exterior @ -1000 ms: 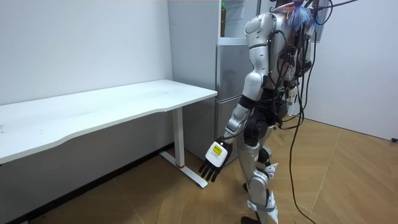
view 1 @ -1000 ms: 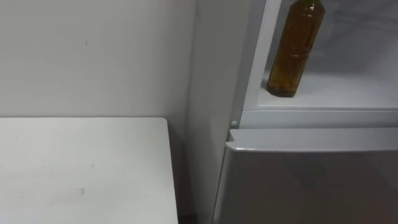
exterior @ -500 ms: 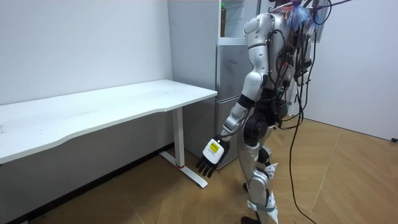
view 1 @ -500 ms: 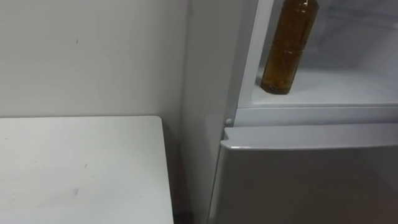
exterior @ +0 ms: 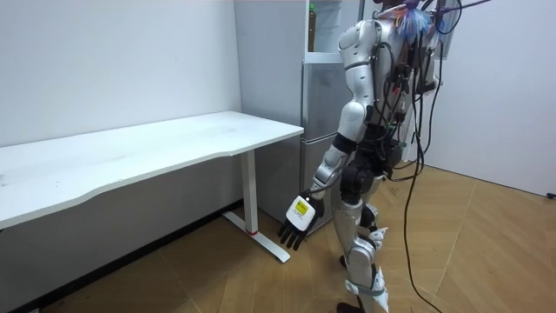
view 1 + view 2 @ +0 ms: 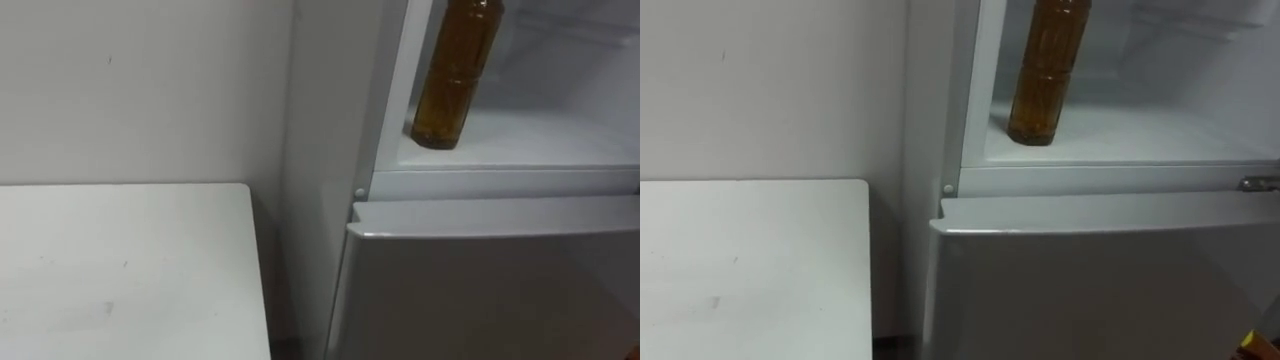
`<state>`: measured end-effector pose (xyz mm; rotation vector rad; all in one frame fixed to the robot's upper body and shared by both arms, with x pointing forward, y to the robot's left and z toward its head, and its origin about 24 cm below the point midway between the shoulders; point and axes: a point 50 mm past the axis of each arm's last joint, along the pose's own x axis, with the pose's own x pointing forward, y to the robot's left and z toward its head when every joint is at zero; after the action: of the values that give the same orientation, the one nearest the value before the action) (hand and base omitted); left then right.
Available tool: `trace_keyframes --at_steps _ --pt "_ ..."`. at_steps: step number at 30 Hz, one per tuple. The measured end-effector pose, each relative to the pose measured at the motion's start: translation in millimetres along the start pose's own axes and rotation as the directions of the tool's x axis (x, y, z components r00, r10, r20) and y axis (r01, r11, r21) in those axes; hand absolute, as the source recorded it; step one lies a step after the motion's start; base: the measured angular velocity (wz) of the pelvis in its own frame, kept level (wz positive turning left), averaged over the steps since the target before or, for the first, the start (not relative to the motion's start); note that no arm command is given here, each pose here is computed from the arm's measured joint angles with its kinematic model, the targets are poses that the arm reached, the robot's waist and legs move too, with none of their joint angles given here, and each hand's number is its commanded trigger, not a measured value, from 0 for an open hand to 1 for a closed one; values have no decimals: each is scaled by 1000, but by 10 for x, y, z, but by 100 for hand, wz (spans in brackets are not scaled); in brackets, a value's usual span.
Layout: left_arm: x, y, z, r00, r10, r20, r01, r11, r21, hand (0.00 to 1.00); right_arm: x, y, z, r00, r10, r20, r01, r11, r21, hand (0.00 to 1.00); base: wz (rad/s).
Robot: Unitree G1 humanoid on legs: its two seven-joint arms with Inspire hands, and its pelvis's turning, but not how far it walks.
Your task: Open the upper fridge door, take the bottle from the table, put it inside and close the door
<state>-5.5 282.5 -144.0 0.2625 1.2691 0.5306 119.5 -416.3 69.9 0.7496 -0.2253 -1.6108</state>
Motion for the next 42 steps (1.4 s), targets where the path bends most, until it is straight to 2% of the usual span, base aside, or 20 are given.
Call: trace_keyframes --at_steps 4,7,12,15,18,22,31,42 --pt "-4 -7 -31 1000 -3 -19 3 1000 7 0 -118 202 150 988 75 138 -71 997 -33 0 0" --pt "-10 -34 -40 1000 -13 -20 13 1000 19 0 -133 218 169 982 70 175 -62 997 -55 0 0" --pt "-9 -40 -53 1000 -14 -24 15 1000 21 0 -180 303 155 980 97 171 -91 995 -43 0 0" --pt "-12 -37 -66 1000 -14 -28 15 1000 21 0 -240 354 208 965 131 226 -116 990 -80 0 -1" --pt "-11 -37 -60 1000 -14 -26 15 1000 21 0 -342 435 189 957 185 222 -169 981 -92 0 -7" --pt "-9 -50 -50 1000 -17 -19 18 999 39 0 -486 540 99 934 269 236 -231 957 -178 0 -2" --pt "-49 -110 -262 995 -34 -96 39 998 43 0 -583 604 75 897 335 288 -249 922 -295 0 2" --pt "-61 -160 -288 993 -64 -95 66 998 15 0 -746 694 4 854 425 301 -273 857 -438 0 0"
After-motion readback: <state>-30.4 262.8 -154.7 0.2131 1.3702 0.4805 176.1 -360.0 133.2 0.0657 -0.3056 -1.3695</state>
